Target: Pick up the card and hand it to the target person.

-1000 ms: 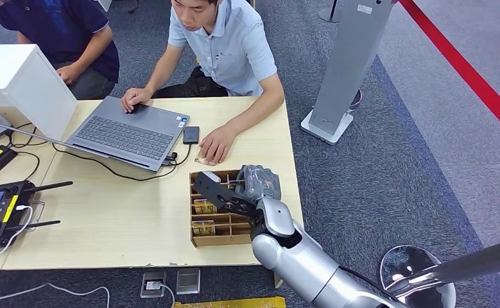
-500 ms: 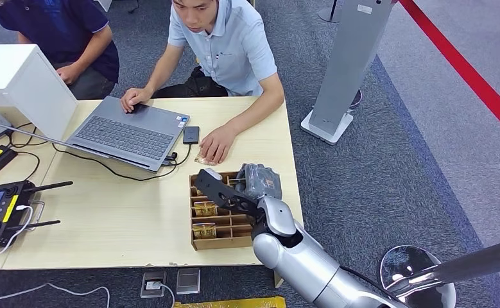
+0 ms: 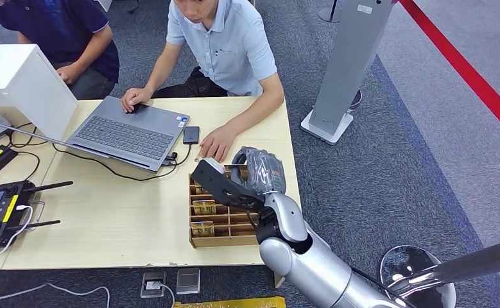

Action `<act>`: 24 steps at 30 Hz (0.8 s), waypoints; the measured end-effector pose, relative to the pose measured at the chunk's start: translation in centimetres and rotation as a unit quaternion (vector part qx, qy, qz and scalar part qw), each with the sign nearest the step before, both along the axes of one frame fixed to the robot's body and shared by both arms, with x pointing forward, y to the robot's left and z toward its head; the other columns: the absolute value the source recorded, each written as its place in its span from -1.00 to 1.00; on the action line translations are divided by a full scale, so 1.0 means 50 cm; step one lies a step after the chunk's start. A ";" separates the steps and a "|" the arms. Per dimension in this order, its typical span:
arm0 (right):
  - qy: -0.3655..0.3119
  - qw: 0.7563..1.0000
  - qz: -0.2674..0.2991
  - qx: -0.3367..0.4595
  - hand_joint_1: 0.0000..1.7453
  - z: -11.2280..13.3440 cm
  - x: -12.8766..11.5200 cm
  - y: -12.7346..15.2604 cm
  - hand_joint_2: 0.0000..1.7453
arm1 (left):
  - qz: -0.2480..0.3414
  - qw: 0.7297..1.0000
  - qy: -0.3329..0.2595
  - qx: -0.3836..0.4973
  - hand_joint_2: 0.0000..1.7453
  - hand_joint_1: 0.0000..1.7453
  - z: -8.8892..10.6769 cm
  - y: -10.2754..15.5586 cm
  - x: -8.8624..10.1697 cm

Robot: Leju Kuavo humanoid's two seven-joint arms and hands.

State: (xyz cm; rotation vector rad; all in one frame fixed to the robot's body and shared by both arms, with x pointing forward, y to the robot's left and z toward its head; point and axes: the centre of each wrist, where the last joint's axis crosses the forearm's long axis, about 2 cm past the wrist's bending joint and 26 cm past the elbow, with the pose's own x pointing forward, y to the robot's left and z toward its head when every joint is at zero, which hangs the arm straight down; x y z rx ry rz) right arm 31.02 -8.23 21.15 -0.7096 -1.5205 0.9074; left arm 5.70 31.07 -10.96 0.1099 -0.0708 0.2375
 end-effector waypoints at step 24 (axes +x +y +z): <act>-0.101 0.982 0.126 -0.101 0.54 0.087 0.156 0.041 1.00 | -0.032 0.999 -0.026 -0.008 -1.00 -1.00 0.001 -0.001 0.008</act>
